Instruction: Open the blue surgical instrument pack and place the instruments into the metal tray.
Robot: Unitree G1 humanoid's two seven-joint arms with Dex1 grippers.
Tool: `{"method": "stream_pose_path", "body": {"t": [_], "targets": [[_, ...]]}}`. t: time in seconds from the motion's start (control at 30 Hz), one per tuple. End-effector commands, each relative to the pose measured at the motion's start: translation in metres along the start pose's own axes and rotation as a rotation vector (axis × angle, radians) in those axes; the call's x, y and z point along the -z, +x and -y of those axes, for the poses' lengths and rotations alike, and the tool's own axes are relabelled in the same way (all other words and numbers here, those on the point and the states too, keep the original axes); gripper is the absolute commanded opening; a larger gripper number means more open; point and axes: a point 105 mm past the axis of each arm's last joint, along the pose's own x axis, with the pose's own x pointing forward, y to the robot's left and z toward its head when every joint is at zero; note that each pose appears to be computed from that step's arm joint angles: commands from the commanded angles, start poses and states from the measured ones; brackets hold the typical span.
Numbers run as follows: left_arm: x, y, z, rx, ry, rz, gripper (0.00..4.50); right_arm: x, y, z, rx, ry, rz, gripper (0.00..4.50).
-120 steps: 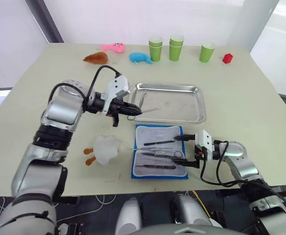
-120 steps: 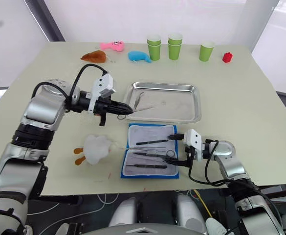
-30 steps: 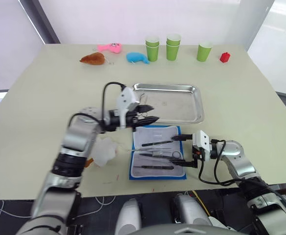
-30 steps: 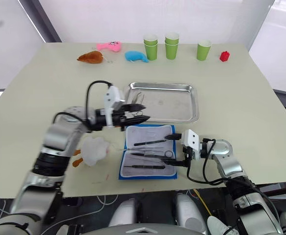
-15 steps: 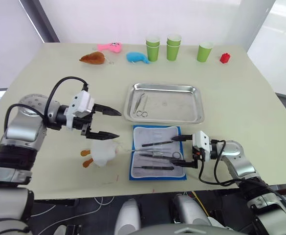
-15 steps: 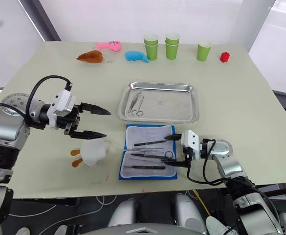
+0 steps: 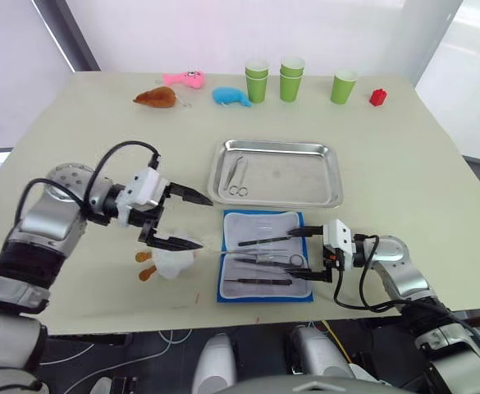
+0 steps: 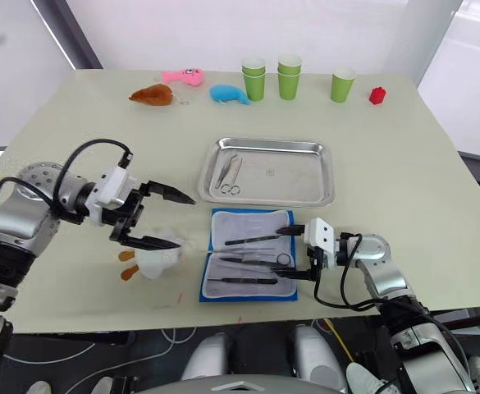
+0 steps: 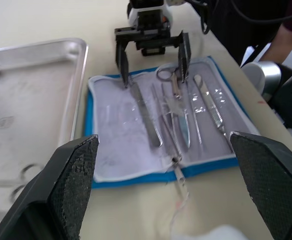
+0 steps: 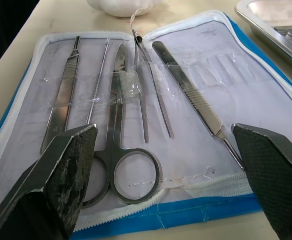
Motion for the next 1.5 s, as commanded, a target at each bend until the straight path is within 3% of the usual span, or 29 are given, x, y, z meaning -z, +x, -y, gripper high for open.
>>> {"method": "stream_pose_path", "body": {"t": [0.03, 0.23, 0.33, 0.5, 0.97, 1.23, 1.5], "targets": [[-0.006, 0.011, 0.0, 0.042, 0.07, 0.01, 4.44, 0.06, -0.002, -0.034, -0.068, 0.187, -0.191, 4.5], [0.001, 0.04, -0.014, 0.007, 0.081, 0.014, 4.44, 0.06, -0.001, -0.034, -0.067, 0.187, -0.191, 4.5], [0.002, 0.053, -0.018, 0.002, 0.07, 0.045, 3.66, 0.06, -0.001, -0.033, -0.063, 0.187, -0.191, 4.5], [0.004, 0.069, -0.022, -0.007, 0.074, 0.035, 1.4, 0.059, -0.003, -0.032, -0.05, 0.187, -0.187, 4.5], [0.039, 0.066, -0.02, -0.047, -0.021, -0.102, 1.4, 0.059, -0.001, -0.032, -0.052, 0.187, -0.185, 4.5], [0.042, 0.08, -0.01, -0.035, -0.105, -0.032, 1.4, 0.059, -0.001, -0.032, -0.053, 0.187, -0.188, 4.5], [0.055, 0.083, -0.016, -0.092, -0.107, -0.081, 1.4, 0.058, 0.001, -0.031, -0.052, 0.183, -0.184, 4.5]]}}
